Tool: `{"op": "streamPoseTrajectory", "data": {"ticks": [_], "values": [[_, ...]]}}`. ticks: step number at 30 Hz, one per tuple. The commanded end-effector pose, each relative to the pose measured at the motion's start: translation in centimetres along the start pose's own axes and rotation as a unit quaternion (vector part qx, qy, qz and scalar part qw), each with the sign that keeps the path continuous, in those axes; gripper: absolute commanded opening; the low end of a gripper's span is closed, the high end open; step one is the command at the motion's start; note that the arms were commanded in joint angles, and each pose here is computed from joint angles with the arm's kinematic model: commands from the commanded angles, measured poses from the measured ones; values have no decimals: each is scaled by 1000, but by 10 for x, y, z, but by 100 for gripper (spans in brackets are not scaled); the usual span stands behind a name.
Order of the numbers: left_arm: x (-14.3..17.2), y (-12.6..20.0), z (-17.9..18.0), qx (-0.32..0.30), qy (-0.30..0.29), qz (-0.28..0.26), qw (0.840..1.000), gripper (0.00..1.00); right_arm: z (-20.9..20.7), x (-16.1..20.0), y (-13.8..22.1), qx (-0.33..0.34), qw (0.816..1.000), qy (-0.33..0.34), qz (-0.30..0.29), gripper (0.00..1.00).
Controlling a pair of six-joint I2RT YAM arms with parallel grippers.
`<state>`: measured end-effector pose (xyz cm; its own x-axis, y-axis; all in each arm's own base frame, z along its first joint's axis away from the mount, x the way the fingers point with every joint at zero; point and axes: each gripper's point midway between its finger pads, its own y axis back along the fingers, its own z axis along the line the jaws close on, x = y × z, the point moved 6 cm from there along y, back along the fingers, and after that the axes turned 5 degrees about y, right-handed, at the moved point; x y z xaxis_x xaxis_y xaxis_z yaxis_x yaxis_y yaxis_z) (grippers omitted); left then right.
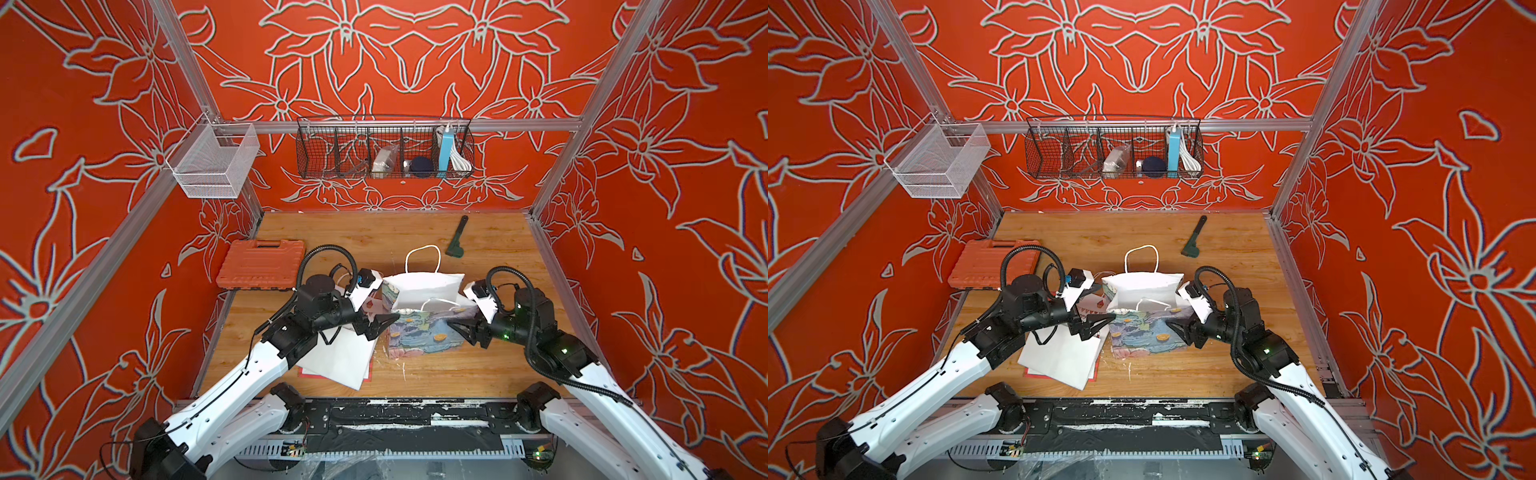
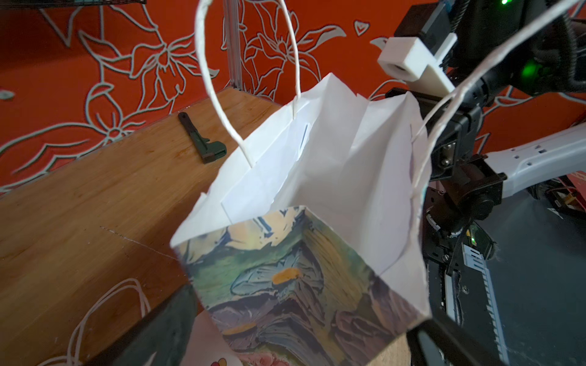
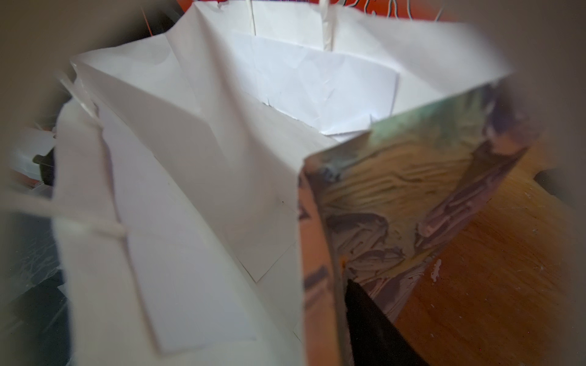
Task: Put away the paper bag
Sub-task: Pick up the paper bag from the center of the board.
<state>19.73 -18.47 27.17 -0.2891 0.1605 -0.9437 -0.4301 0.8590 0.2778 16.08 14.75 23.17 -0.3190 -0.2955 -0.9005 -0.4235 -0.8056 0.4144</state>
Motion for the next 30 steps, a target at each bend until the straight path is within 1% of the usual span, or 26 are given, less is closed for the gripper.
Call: {"op": "streamPoseTrajectory", "data": {"ticks": [1, 3, 7, 10, 11, 13, 15, 17, 20, 26, 30], "values": [[-8, -2, -6, 41, -38, -12, 998, 99, 1, -21, 4, -9, 999, 23, -34, 59], [-4, -5, -4, 41, -40, -12, 998, 96, 1, -24, 3, -13, 999, 23, -37, 57], [-1, -8, -1, 42, -40, -21, 998, 81, -2, -26, 0, -9, 999, 22, -41, 53], [0, -9, 0, 42, -43, -21, 998, 71, -4, -28, -1, -4, 999, 23, -43, 51], [1, -9, 2, 39, -43, -20, 998, 70, -4, -28, -1, -2, 999, 24, -44, 51], [1, -8, 7, 18, -46, -20, 999, 70, -4, -27, 0, 1, 999, 29, -40, 50], [0, -7, 18, -24, -45, -22, 998, 75, -3, -25, 2, 2, 999, 36, -36, 50], [-1, -4, 24, -36, -44, -24, 998, 74, -2, -22, 3, 2, 999, 38, -33, 50], [-5, -2, 24, -9, -35, -29, 999, 69, -1, -21, 5, 2, 999, 39, -32, 49], [-4, -6, 8, 83, -10, -33, 996, 54, 2, -21, 7, -4, 998, 47, -31, 49], [-6, -8, 4, 110, -2, -38, 993, 44, 5, -18, 8, -10, 998, 53, -28, 49]]}}
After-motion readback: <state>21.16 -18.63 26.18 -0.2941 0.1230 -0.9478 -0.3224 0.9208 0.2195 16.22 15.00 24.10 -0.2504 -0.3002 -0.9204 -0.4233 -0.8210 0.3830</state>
